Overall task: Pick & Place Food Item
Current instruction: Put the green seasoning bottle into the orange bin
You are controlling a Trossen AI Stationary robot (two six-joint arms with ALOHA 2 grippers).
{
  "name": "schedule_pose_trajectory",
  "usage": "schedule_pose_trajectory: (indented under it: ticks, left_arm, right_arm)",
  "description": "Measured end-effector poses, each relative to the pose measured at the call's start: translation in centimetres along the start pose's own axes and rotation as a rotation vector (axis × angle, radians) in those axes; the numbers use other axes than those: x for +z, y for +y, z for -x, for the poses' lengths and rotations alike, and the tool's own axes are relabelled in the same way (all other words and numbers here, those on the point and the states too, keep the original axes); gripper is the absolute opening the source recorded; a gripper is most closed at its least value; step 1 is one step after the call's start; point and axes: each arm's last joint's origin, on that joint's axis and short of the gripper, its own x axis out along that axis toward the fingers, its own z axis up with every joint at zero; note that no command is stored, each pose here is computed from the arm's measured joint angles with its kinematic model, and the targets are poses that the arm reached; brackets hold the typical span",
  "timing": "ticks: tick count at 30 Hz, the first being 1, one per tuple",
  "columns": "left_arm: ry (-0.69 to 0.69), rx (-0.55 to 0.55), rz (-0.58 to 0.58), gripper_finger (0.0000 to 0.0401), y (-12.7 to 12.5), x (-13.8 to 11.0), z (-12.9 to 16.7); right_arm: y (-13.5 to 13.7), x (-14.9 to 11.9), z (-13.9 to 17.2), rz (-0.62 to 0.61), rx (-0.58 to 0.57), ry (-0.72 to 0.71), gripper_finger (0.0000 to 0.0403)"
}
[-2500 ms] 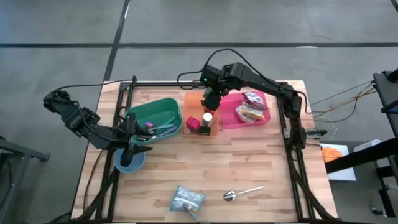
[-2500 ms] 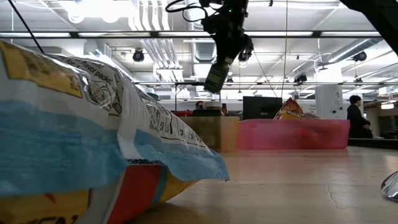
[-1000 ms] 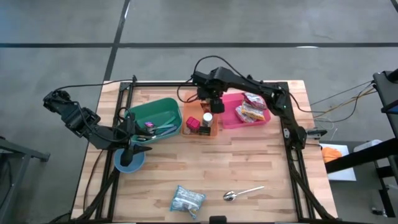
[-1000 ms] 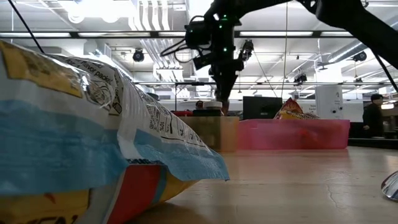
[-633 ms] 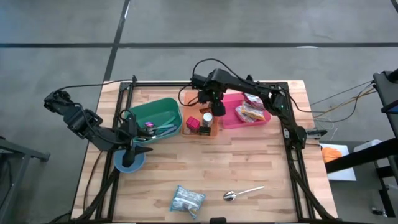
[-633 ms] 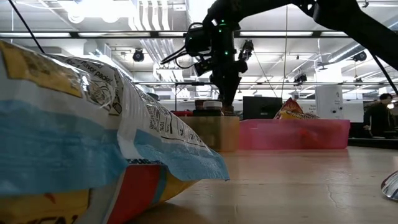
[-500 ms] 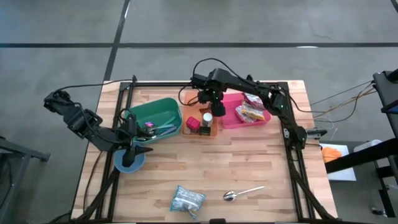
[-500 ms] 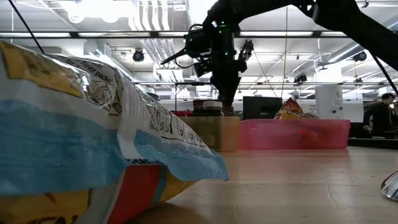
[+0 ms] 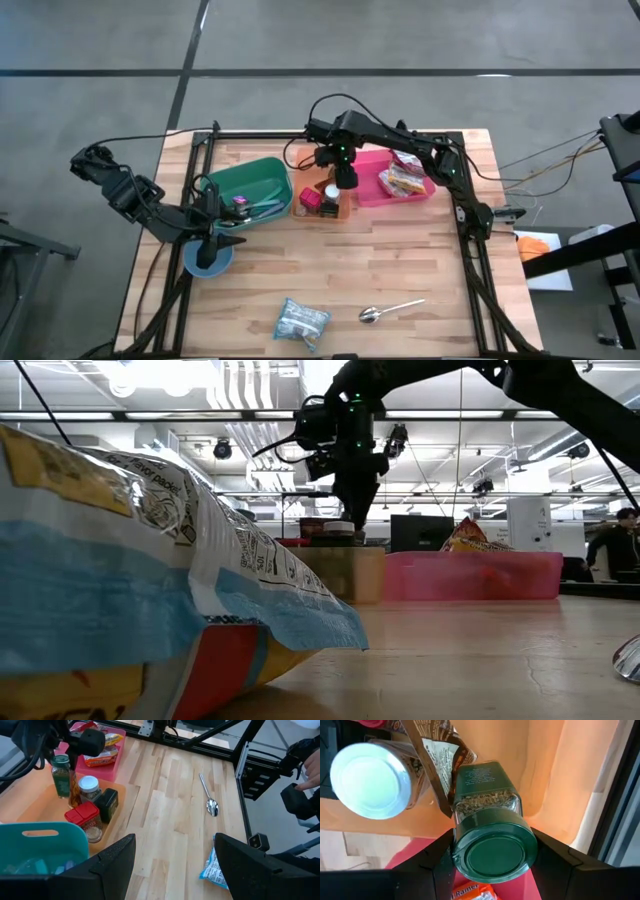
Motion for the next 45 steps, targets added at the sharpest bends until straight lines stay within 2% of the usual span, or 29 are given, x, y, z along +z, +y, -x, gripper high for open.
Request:
schedule_pose_trajectory:
  ticks: [18,27,35,45]
  left_arm:
    - [-0.001,0.0,0.0,0.0271,0.0,0.0,0.0]
    - [-0.001,0.0,0.0,0.0271,0.0,0.0,0.0]
    - [-0.001,0.0,0.0,0.0271,0.0,0.0,0.0]
    - [0.001,0.001,-0.001,0.0271,0.0,0.0,0.0]
  right_arm:
    - [0.4,-0.3,-2.1,-0.029,0.023,0.056,0.0198]
    - [0.6,-0.2,-2.2,-0.031,0.022,0.054,0.0198]
    - [0.8,-0.1,-2.2,-0.08,0.017,0.047,0.0267]
    - [0.8,-0.1,-2.2,-0.102,0.01,0.05,0.0274]
